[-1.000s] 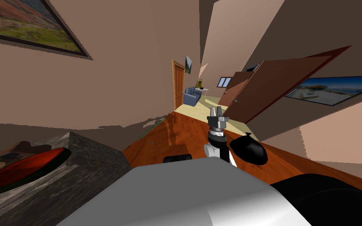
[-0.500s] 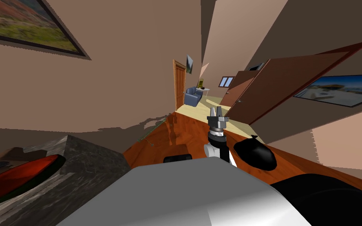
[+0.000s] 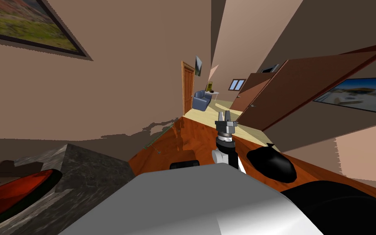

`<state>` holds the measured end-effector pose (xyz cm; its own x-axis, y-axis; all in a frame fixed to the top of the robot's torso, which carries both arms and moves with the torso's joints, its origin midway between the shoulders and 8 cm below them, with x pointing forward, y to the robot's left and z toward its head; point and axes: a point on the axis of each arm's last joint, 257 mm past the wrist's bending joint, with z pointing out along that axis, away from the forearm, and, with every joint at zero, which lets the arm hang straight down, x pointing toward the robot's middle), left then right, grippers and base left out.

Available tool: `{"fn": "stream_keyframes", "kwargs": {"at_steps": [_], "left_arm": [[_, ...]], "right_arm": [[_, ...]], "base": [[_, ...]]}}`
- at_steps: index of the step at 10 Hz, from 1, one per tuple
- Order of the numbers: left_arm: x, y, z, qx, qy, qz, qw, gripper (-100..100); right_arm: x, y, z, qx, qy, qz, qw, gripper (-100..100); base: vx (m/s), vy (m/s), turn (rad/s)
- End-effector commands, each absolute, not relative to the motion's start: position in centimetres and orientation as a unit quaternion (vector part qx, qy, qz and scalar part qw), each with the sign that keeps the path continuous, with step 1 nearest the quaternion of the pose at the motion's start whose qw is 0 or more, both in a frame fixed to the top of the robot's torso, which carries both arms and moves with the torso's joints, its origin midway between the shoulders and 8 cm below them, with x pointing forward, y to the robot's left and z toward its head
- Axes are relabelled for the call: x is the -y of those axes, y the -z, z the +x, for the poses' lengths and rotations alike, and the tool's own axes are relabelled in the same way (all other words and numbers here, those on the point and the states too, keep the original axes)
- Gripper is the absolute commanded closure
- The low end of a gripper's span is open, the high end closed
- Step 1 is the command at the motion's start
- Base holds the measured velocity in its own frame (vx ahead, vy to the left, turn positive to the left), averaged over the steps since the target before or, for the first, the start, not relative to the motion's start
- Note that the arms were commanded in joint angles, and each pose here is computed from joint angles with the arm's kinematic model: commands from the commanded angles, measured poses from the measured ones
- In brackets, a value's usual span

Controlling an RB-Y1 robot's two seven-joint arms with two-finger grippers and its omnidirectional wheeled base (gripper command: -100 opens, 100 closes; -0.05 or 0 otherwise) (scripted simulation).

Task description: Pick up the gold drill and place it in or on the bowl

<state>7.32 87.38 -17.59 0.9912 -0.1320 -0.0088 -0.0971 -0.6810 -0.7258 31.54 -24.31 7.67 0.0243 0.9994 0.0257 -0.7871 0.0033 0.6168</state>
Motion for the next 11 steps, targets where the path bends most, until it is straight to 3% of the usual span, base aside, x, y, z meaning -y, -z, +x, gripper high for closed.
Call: {"fn": "stream_keyframes", "kwargs": {"at_steps": [1,6,7,11], "left_arm": [[-87.06,17.76,7.6,-0.033,0.035,-0.923,0.382,100],[-86.35,17.98,8.35,0.017,0.06,-0.932,0.358,100],[-86.32,17.96,8.4,0.02,0.061,-0.932,0.357,-100],[-86.32,17.94,8.44,0.02,0.061,-0.932,0.357,-100]], "right_arm": [[24.31,-7.67,31.54,-0.219,-0.663,0.242,0.673,0],[24.3,-7.67,31.54,-0.219,-0.663,0.242,0.673,0],[24.3,-7.67,31.54,-0.219,-0.663,0.242,0.673,0],[24.3,-7.67,31.54,-0.219,-0.663,0.242,0.673,0]], "base": [[0.1,0.081,0.014],[0.084,0.057,0.007],[0.009,0.005,-0.005],[0.0,0.0,0.0]]}}
